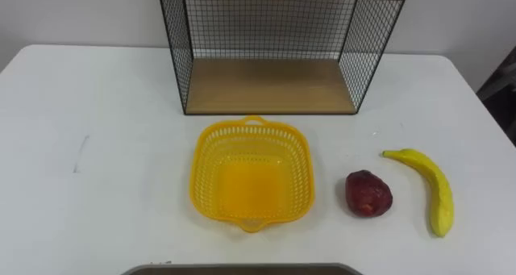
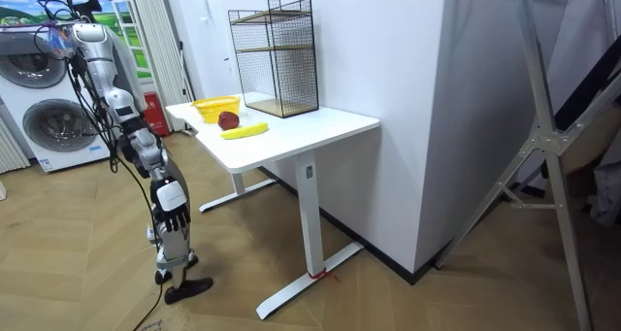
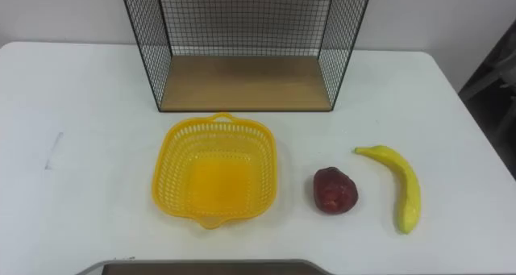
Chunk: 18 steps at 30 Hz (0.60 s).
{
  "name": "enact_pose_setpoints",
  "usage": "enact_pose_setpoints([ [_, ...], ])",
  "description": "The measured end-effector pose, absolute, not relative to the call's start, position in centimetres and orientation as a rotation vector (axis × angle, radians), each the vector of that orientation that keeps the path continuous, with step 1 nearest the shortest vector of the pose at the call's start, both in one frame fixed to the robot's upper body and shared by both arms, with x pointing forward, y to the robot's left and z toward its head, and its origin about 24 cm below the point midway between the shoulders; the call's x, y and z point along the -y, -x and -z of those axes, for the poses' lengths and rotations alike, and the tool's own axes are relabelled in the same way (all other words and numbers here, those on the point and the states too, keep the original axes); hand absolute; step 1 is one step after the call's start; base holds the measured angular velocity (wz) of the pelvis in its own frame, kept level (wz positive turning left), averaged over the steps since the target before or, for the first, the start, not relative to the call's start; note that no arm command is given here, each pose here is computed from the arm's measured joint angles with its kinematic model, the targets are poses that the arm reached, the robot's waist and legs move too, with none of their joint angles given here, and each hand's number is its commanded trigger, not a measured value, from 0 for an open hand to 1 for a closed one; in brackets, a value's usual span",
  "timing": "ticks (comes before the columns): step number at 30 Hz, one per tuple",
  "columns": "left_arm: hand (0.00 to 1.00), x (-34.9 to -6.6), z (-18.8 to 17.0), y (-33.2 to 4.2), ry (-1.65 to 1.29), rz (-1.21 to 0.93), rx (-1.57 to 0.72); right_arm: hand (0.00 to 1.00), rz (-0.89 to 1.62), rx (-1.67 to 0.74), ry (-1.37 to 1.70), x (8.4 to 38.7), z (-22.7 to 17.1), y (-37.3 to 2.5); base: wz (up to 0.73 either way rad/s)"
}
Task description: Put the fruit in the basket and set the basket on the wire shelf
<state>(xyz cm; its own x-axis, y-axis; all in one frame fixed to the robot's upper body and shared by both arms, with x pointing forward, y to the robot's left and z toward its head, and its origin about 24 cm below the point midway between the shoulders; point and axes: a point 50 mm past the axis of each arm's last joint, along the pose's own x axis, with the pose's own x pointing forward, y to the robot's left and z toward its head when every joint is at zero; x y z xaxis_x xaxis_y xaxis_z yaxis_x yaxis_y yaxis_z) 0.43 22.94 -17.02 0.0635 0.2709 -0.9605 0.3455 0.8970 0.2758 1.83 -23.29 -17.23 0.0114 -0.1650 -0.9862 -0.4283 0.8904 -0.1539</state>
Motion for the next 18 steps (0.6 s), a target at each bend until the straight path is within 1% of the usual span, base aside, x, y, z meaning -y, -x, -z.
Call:
enact_pose_setpoints([
  [6,0.0,-22.92,17.03,-0.41,-0.496,0.066,-1.529,0.0,-0.218,-1.562,0.479,23.3,17.23,-1.92,0.0],
  [11,0.0,-23.22,16.97,-0.61,-0.476,0.031,-1.525,0.0,-0.19,-1.56,0.462,23.45,17.2,-2.0,0.0],
  [14,0.0,-23.24,16.97,-0.29,-0.475,0.03,-1.535,0.0,-0.126,-1.56,0.426,23.61,17.18,-1.86,0.0],
  [18,0.0,-23.23,16.96,-0.1,-0.489,0.012,-1.534,0.0,0.032,-1.563,0.328,23.84,17.16,-1.32,0.0],
])
